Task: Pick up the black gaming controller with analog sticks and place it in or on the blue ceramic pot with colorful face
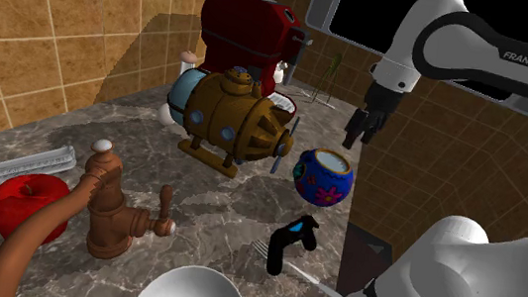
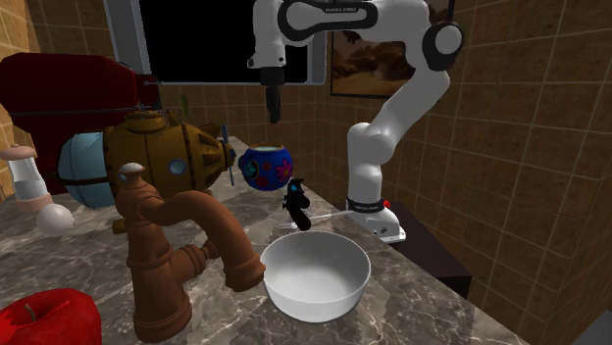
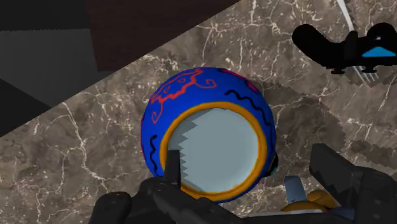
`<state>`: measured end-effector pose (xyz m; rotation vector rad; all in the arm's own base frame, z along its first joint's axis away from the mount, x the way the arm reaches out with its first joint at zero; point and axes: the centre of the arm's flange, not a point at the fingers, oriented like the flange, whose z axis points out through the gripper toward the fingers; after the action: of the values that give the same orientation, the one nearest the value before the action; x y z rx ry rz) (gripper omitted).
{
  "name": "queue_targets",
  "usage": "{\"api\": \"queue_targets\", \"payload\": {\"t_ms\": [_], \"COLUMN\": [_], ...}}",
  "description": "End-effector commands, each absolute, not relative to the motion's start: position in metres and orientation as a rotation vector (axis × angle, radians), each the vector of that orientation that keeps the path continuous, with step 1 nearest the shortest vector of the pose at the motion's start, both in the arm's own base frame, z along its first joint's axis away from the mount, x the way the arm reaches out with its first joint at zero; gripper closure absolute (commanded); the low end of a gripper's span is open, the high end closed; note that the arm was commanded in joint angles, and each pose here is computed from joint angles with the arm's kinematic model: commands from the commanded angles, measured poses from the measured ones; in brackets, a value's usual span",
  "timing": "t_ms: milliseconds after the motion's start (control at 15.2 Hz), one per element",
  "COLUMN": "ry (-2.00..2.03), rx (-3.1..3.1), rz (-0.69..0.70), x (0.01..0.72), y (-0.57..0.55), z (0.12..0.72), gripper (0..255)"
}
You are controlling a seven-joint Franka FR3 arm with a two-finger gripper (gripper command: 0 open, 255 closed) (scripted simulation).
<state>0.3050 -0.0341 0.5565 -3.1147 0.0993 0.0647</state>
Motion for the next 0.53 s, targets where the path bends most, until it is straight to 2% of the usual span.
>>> {"api": "queue_targets", "payload": {"t_ms": [0, 462], "ry": [0.099, 0.485], "rx": [-3.115, -3.043], "rz": [0.065, 0.086], "x": [0.305, 0.269], "y": [-0.034, 0.033], "z": [0.557, 0.514], "gripper": [0, 0]}}
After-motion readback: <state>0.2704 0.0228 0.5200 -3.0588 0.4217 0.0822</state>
